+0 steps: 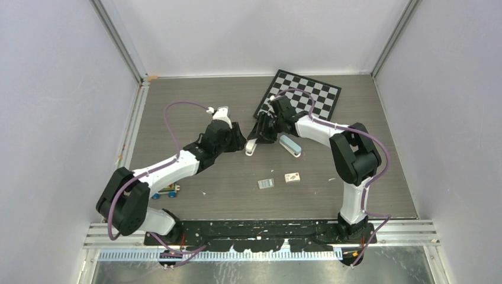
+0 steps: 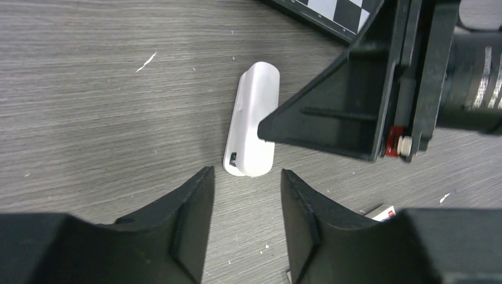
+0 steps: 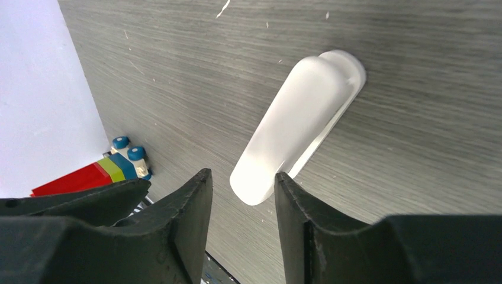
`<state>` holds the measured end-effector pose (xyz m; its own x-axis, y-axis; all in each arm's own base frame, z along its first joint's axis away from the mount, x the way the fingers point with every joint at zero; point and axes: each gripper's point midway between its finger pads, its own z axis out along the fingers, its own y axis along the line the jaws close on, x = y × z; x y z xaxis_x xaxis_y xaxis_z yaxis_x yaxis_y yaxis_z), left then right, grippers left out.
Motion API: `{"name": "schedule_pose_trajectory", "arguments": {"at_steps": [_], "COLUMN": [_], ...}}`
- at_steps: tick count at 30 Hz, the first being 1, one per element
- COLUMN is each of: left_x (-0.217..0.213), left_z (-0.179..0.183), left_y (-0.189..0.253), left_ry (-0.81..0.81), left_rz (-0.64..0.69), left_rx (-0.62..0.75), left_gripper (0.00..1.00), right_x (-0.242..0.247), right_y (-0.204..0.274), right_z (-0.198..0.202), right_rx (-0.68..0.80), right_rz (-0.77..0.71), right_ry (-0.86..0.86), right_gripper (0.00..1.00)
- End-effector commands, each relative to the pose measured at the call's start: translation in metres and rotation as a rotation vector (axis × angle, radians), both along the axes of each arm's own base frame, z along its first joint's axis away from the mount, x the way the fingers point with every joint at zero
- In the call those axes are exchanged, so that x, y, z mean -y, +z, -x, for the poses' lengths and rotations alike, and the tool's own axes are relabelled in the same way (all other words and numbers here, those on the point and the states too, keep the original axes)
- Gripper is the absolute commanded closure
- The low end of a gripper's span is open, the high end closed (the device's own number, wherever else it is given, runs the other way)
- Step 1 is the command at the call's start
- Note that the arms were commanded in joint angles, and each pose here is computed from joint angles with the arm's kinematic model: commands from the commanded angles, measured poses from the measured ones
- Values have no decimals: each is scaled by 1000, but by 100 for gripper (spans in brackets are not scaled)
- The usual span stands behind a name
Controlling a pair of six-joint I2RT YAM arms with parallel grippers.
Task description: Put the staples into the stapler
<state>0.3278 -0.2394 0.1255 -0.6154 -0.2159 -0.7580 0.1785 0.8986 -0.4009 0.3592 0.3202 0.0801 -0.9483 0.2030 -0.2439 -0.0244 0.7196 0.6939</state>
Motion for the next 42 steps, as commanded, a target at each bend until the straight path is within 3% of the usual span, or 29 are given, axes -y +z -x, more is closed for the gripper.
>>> {"name": "schedule_pose_trajectory", "arguments": {"at_steps": [1,13,28,34,42], "left_x": [8,26,6,8,-5], "left_z": [-10,-5,-2,-6,-9], "left_y": [8,-35,-89,-67,27], "left_ry": [-12,-104,-31,-37,-73], "left_rz": [82,99,0,20,-33], "left_rx": [-20,-111,-192,-166,-20], "left_gripper": [58,67,77,74,62], "right_x": [-5,4,21,19,43], "right_y": [8,-27,-58,-39,32], "right_z": [-3,12,22,16,11], "right_rx": [30,-21,-34,4,164], "right_rz": [6,104,193,181,269], "right_ry": [-45,-31,-27,-15,-20], "right_gripper": [54,62,64,63,46]}}
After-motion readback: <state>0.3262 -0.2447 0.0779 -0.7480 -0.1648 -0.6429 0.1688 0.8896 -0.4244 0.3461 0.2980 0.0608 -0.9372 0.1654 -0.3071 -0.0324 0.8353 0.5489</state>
